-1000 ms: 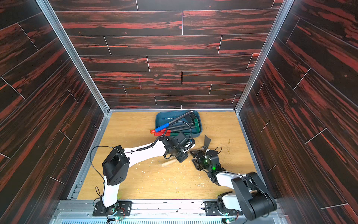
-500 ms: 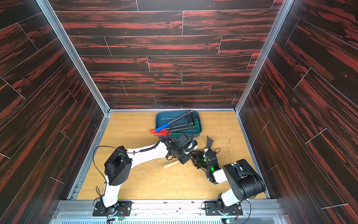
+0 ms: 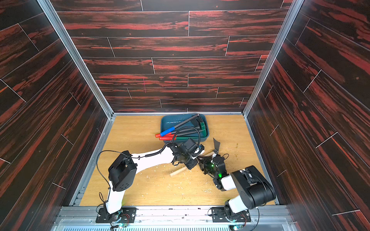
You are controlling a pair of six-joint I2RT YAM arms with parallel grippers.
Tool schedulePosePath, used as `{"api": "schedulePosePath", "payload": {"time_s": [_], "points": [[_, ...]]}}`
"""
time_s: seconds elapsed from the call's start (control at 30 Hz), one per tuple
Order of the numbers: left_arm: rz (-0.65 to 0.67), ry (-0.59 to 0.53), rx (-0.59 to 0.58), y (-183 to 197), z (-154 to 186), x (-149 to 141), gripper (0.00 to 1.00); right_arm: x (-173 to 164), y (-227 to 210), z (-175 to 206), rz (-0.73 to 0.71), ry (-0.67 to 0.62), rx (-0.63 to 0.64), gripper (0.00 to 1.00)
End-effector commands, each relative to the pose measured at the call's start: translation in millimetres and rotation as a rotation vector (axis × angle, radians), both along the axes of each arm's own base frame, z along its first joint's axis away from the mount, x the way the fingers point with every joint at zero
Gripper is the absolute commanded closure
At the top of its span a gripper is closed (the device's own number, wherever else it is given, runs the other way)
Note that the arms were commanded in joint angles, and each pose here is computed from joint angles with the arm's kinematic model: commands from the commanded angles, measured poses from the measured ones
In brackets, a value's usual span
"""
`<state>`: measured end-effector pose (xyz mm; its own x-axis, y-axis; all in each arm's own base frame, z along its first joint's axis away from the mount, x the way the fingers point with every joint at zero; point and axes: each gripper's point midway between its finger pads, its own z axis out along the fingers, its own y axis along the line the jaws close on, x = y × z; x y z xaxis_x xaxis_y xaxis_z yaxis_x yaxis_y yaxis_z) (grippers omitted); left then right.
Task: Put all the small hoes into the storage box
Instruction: Pick up the hoe from the center of the board.
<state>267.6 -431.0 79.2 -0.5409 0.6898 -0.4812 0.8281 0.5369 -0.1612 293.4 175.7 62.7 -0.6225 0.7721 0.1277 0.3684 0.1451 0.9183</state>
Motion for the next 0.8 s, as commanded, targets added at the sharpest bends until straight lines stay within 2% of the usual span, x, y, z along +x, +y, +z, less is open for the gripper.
{"api": "schedulePosePath", "payload": {"time_s": [0.0, 0.07, 0.23, 0.37, 0.47, 0.77], "points": [[-0.031, 0.003, -0.039, -4, 13, -10, 1.0, 4, 4, 22, 0.04, -0.109, -0.049, 0.85], [-0.036, 0.008, -0.039, -3, 13, -12, 1.0, 5, 3, 26, 0.043, -0.115, -0.084, 0.86], [-0.035, 0.012, -0.05, -1, 15, -15, 0.82, 5, -2, 37, 0.042, -0.126, -0.164, 0.86], [-0.03, 0.017, -0.06, 2, 19, -18, 0.73, 5, -3, 46, 0.043, -0.139, -0.17, 0.86], [-0.034, 0.04, -0.073, 3, 21, -24, 0.69, 4, -4, 47, 0.043, -0.142, -0.179, 0.86], [-0.001, 0.053, -0.1, 16, 25, -34, 0.67, 2, -7, 53, 0.036, -0.159, -0.204, 0.86]]}}
